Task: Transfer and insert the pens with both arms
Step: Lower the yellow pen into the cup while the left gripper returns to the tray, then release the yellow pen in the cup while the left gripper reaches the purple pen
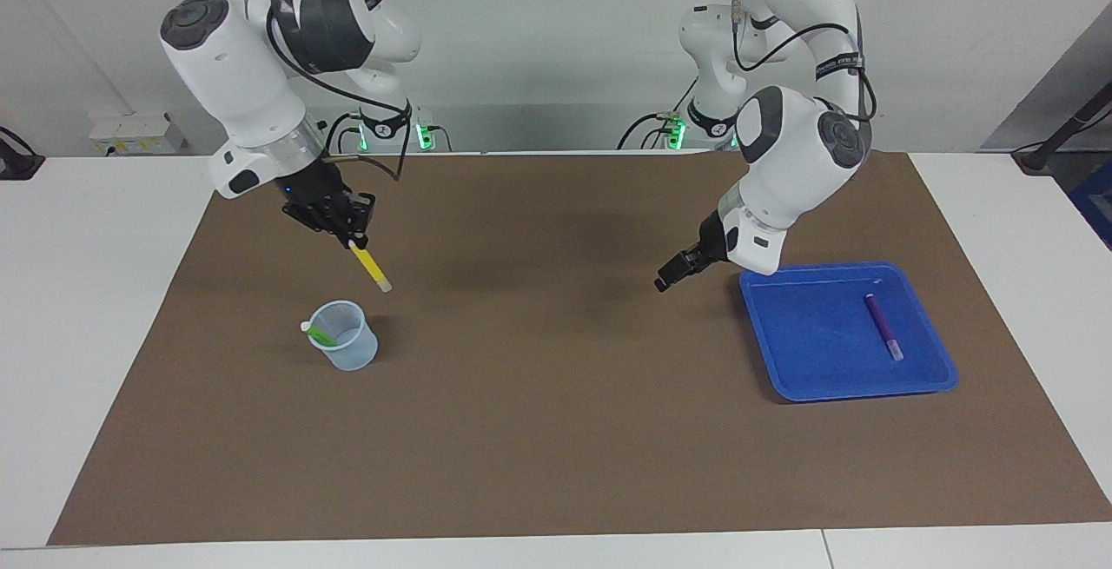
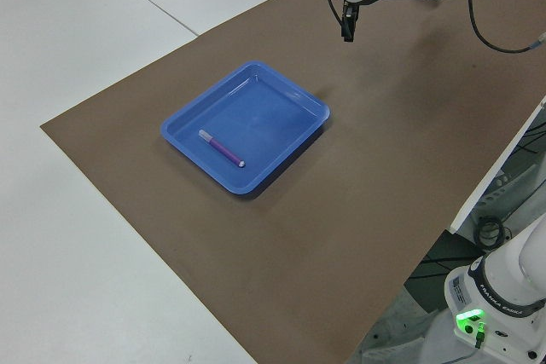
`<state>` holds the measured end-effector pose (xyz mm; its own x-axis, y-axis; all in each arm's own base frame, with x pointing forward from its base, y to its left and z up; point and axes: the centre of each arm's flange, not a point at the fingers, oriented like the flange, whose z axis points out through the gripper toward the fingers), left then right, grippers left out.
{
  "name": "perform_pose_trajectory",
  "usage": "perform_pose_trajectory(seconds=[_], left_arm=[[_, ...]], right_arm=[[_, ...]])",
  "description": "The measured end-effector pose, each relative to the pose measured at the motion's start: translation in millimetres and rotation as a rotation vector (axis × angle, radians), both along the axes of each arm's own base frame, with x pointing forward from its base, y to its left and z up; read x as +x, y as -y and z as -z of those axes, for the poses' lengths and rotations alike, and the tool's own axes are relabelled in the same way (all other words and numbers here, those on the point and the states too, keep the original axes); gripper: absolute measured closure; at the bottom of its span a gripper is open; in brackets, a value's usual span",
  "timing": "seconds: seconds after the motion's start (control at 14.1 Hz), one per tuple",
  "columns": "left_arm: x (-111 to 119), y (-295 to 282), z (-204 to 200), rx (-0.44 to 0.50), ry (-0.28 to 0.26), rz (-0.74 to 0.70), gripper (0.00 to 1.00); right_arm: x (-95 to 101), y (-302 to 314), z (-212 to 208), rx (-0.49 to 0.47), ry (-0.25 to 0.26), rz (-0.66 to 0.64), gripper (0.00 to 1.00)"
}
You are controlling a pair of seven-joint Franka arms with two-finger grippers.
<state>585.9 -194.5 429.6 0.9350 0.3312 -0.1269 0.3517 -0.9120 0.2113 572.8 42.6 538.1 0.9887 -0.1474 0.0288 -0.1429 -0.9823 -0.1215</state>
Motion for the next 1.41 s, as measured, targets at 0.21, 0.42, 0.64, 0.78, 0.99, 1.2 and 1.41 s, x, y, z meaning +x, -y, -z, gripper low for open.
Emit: perform_pose_trajectory(seconds=[0.21,0.42,0.64,0.78,0.99,1.2,1.41], left_arm=[[8,-27,1,0.096,0.058,0.159,0.00],[20,-83,2,0.113,0.094,0.277,0.00],[28,-133,1,0.155,0.119,0.356,0.00],[32,-152,1,0.203,0.139,0.381,0.01],[38,-187,7,0.239,0.167,0.406,0.02],[43,-225,18,0.248,0.185,0.408,0.03],[48,-249,33,0.254,0.197,0.388,0.05]], right_arm=[[1.1,29,0,-0.055,0.009,-0.079,0.81],[4.3,46,3,-0.068,0.025,-0.110,0.81],[11.9,46,13,-0.062,0.042,-0.114,0.81],[18.1,42,25,-0.055,0.047,-0.120,0.81],[24.1,43,42,-0.047,0.046,-0.120,0.81],[25.7,43,65,-0.040,0.033,-0.116,0.81],[27.3,42,89,-0.034,0.035,-0.113,0.81]])
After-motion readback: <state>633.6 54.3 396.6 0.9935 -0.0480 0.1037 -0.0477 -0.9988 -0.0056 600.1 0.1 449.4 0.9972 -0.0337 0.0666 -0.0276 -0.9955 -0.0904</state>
